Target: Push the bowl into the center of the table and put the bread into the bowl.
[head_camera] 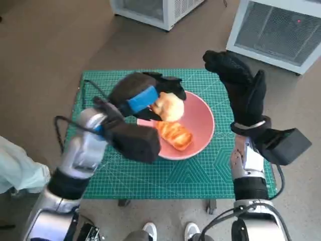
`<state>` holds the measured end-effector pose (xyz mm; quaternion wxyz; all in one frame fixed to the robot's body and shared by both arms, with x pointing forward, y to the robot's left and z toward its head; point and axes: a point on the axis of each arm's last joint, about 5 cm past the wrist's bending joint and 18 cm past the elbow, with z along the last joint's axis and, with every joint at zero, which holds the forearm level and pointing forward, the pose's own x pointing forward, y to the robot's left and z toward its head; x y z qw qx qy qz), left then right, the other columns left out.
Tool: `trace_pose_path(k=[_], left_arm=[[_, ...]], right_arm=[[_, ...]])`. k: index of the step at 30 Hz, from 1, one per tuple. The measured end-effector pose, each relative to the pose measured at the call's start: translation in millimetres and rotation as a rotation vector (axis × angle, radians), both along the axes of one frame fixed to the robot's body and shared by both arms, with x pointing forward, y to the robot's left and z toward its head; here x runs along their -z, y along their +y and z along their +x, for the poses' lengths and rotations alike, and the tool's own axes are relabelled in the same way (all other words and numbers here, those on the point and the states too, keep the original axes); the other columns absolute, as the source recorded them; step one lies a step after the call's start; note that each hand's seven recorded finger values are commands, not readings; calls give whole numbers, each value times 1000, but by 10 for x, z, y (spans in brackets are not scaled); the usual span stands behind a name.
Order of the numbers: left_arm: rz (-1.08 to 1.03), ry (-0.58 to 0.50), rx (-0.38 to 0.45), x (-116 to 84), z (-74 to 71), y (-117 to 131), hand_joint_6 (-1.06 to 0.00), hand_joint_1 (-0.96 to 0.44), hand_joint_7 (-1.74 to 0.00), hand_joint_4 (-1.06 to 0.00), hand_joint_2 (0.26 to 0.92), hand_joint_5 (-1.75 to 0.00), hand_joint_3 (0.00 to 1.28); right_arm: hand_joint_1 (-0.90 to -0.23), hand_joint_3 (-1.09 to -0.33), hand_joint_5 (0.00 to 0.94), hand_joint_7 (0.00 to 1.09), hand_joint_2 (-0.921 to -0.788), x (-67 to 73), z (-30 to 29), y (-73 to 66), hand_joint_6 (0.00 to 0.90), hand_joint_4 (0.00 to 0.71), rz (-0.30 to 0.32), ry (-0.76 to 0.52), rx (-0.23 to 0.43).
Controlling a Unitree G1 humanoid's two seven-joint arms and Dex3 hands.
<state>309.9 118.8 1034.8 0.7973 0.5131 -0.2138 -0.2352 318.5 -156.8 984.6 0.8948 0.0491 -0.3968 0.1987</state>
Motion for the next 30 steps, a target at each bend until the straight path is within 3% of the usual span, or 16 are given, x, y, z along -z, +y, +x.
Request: trace_pose_path(k=[1, 3, 4, 7, 15, 30], left_arm=[[-1, 19, 1, 50, 25, -12, -468, 6, -1092, -605, 906, -1063, 122], [1, 54, 1, 129, 54, -26, -363, 6, -568, -421, 886, -488, 106], [2, 73, 0, 168, 66, -27, -331, 0, -390, -351, 884, -313, 89], [9, 128, -8, 243, 92, -25, -255, -91, -153, -199, 876, -103, 59], [-6, 243, -3, 288, 116, -10, -206, -290, -25, -69, 883, -6, 32], [-263, 271, 143, 181, 116, 184, -186, -395, -16, -18, 895, -5, 11]], right_arm=[[-724, -742, 2, 520, -921, 0, 0, -6, 86, 223, 1, 0, 2], [-723, -741, 3, 519, -921, -1, 0, -13, 88, 224, 2, -1, 4], [-723, -740, 3, 518, -921, -2, -1, -15, 89, 224, 3, -1, 4], [-719, -739, 3, 516, -921, -2, -6, -21, 90, 225, 5, -4, 6], [-717, -736, 2, 511, -921, -13, -18, -33, 96, 224, 9, -15, 9], [-710, -740, 0, 489, -921, -16, -17, -53, 90, 207, 11, -13, 23]])
